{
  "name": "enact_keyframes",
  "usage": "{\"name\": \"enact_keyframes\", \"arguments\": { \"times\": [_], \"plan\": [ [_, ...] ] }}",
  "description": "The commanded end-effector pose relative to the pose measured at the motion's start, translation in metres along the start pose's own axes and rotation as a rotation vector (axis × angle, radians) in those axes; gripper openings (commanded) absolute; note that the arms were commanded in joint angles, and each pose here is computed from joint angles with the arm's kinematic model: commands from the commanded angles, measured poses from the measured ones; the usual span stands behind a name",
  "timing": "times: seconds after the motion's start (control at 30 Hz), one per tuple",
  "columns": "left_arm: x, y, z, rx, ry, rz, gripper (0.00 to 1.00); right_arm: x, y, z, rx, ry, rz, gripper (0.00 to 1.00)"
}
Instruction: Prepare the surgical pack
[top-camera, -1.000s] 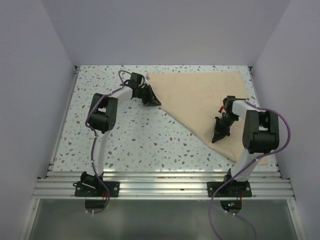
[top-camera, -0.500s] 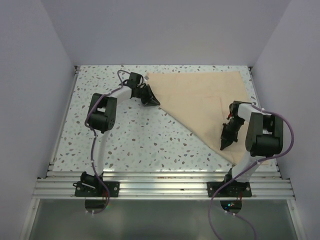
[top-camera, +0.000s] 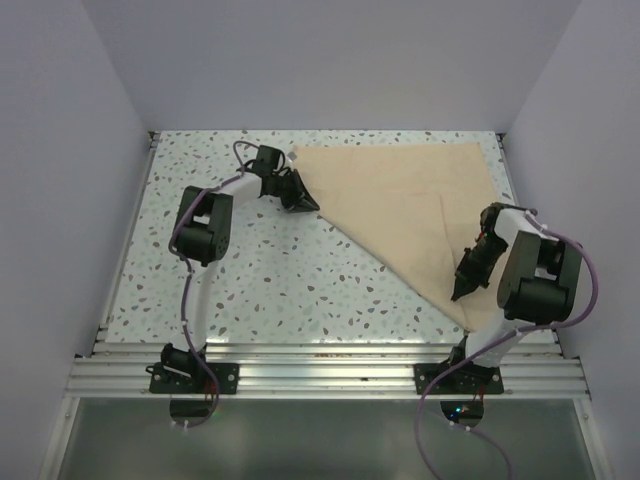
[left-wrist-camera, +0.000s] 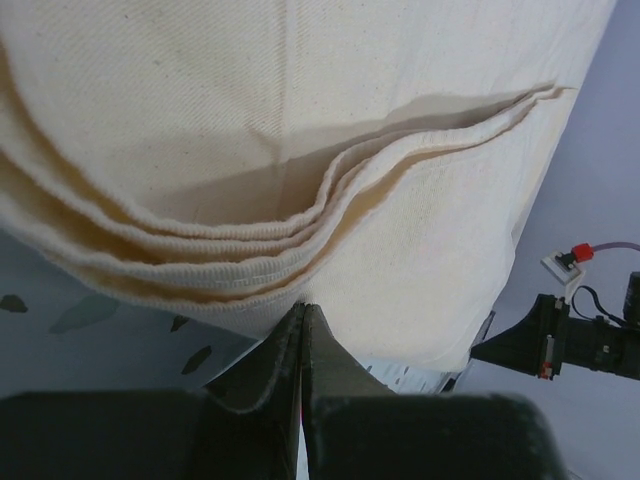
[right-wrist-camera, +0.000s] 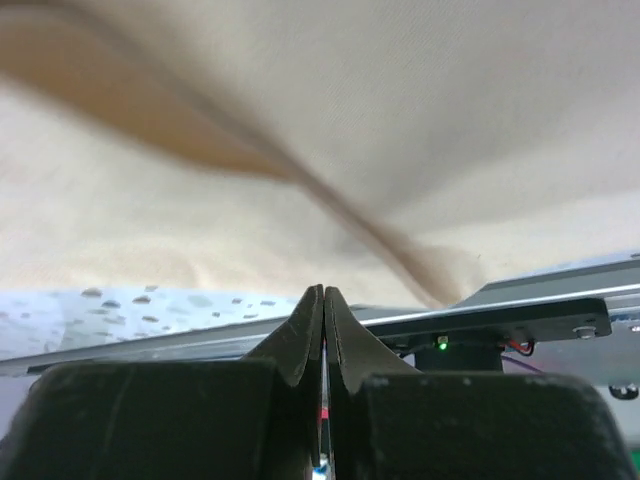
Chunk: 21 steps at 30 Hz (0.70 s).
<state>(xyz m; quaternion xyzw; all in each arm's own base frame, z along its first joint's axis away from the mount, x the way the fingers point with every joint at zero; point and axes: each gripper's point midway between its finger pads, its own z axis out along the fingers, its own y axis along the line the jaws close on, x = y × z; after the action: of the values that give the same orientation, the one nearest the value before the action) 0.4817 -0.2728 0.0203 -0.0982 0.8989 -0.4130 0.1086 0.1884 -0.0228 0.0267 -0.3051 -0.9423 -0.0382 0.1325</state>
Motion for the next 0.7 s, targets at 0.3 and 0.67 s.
{"name": "enact_keyframes", "arguments": {
  "times": [0.3, 0.67],
  "plan": [
    [-0.004, -0.019, -0.007, -0.023, -0.04, 0.058, 0.08, 0.031, 0.036, -0.008, -0.134, 0.105, -0.038, 0.0],
    [0.005, 0.009, 0.015, -0.043, -0.002, -0.022, 0.07, 0.03, -0.012, 0.022, 0.113, 0.172, 0.042, 0.0]
  ]
}}
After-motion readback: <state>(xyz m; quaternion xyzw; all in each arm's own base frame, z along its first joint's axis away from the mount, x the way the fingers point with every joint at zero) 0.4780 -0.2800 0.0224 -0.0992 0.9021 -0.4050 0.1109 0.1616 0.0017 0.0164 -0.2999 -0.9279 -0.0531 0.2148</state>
